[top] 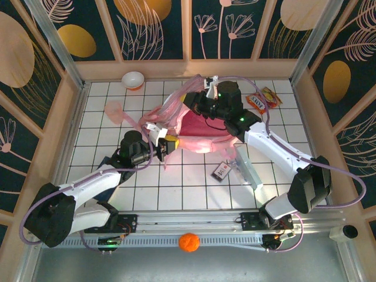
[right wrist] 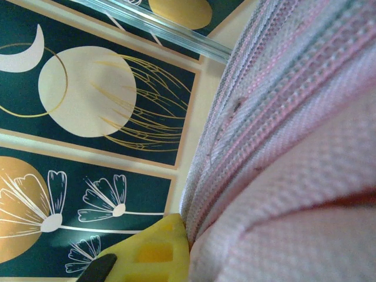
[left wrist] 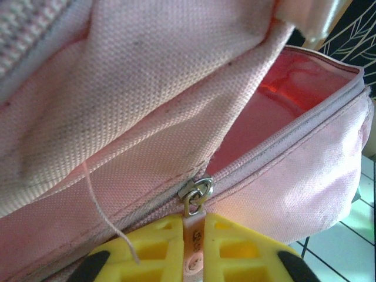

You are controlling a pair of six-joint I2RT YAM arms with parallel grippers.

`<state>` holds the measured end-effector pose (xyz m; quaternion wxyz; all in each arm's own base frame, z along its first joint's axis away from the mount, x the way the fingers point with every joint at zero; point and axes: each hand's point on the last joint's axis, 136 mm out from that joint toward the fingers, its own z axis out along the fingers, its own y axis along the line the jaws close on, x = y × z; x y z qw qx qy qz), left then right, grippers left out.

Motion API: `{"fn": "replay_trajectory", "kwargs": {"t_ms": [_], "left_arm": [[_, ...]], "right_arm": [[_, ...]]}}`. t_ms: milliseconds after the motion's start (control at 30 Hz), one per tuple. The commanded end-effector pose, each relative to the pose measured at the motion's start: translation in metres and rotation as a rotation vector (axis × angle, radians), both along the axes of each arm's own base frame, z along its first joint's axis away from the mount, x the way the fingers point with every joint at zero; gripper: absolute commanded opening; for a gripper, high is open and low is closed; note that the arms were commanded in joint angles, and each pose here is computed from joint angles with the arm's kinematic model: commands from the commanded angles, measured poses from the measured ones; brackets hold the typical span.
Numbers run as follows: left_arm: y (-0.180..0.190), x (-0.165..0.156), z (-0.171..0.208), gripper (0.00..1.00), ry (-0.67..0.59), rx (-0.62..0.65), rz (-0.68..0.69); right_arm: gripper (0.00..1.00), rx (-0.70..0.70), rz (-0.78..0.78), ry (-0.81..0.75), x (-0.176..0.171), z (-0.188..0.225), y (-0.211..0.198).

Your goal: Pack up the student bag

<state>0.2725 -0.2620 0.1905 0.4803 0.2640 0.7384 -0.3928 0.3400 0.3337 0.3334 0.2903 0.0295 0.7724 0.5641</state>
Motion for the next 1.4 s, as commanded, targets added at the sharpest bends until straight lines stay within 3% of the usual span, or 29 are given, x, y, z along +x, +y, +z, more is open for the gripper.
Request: {"fn": "replay_trajectory", "kwargs": {"t_ms": [0,100,500,767,967,1033,1167,1200,1267,1367], "left_arm": [[0.001,0.003,0.019,0.07,-0.057,-0.02,0.013],[0.017,0.018,0.008,0.0,-0.022,0.028,0.146],[0.075,0.055,-0.059,0.0,0.173,0.227,0.516],[0.14,0.094,-0.08,0.0,0.254,0.237,0.751],[0.14,0.116,-0.064,0.0,0.225,0.23,0.731],[0.131,0.119,-0.051,0.1,0.222,0.198,0.699],[0.124,0.115,-0.016,0.52,0.229,0.118,0.677],[0.127,0.113,-0.007,0.59,0.228,0.098,0.693],[0.134,0.108,0.002,0.64,0.242,0.073,0.734],[0.142,0.101,0.011,0.64,0.278,0.056,0.78]], "right_arm": [[0.0,0.118,0.026,-0.167,-0.009,0.066,-0.001],[0.0,0.119,0.025,-0.17,-0.01,0.069,-0.002],[0.0,0.144,0.039,-0.212,-0.024,0.097,-0.01],[0.0,0.168,0.025,-0.24,-0.028,0.117,-0.015],[0.0,0.213,-0.089,-0.223,-0.015,0.111,-0.025],[0.0,0.229,-0.152,-0.219,-0.008,0.105,-0.03],[0.0,0.275,-0.312,-0.233,0.006,0.095,-0.04],[0.0,0.29,-0.348,-0.244,0.008,0.095,-0.041],[0.0,0.296,-0.416,-0.25,0.011,0.089,-0.043],[0.0,0.314,-0.484,-0.226,0.014,0.078,-0.039]]}}
